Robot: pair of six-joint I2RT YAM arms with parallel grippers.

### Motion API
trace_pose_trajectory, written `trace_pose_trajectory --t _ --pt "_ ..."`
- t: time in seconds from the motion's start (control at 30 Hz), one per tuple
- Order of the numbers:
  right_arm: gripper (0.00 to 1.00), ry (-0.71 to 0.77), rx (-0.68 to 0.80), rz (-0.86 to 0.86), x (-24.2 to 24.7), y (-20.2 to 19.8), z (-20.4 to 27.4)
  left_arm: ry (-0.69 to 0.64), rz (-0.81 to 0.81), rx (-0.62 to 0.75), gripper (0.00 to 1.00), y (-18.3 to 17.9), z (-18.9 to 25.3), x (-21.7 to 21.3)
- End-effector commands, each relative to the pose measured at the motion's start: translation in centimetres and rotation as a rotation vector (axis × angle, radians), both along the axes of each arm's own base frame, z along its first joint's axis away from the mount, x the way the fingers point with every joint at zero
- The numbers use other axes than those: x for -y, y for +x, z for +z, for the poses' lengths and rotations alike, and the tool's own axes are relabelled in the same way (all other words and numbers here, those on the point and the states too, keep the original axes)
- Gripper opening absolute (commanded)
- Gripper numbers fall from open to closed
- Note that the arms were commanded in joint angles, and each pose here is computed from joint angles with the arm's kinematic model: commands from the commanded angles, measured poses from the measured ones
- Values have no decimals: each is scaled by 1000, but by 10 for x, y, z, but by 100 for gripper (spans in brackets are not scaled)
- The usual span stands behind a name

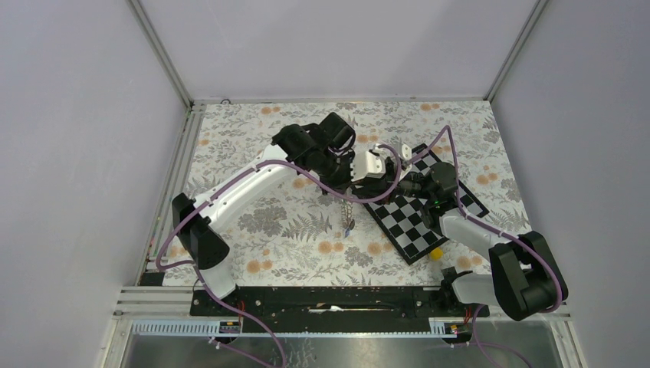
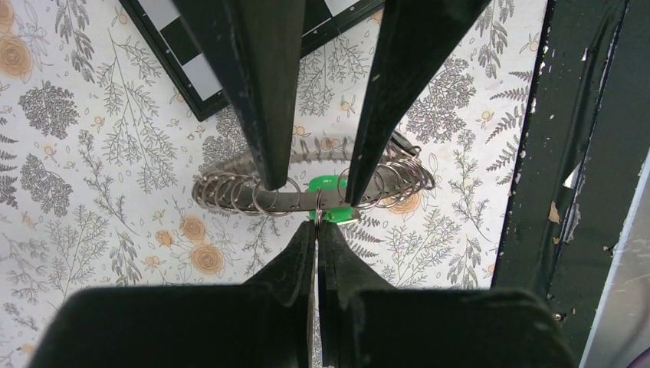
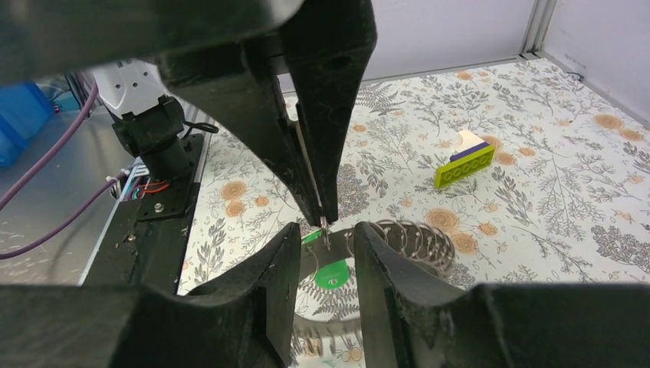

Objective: Put the keys on the keyring

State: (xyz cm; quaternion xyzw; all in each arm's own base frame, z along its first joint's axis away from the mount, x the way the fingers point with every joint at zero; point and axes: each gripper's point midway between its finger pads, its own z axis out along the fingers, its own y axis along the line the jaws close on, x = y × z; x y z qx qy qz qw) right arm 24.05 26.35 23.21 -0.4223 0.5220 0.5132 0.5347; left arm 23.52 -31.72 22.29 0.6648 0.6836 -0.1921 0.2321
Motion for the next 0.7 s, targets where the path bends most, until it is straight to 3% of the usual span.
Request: trace_pose_trajectory --t 0.0,0.1,0.43,0.67 --pt "39 3 51 43 -6 -5 8 -26 -4 55 0 4 19 8" --pt "31 1 42 54 -8 -6 5 -34 -12 47 0 2 19 10" --pt "30 1 11 77 -11 -8 0 -62 -20 46 0 0 22 14" --pt "19 13 -3 83 -13 -8 3 -61 -23 34 0 -2 18 14"
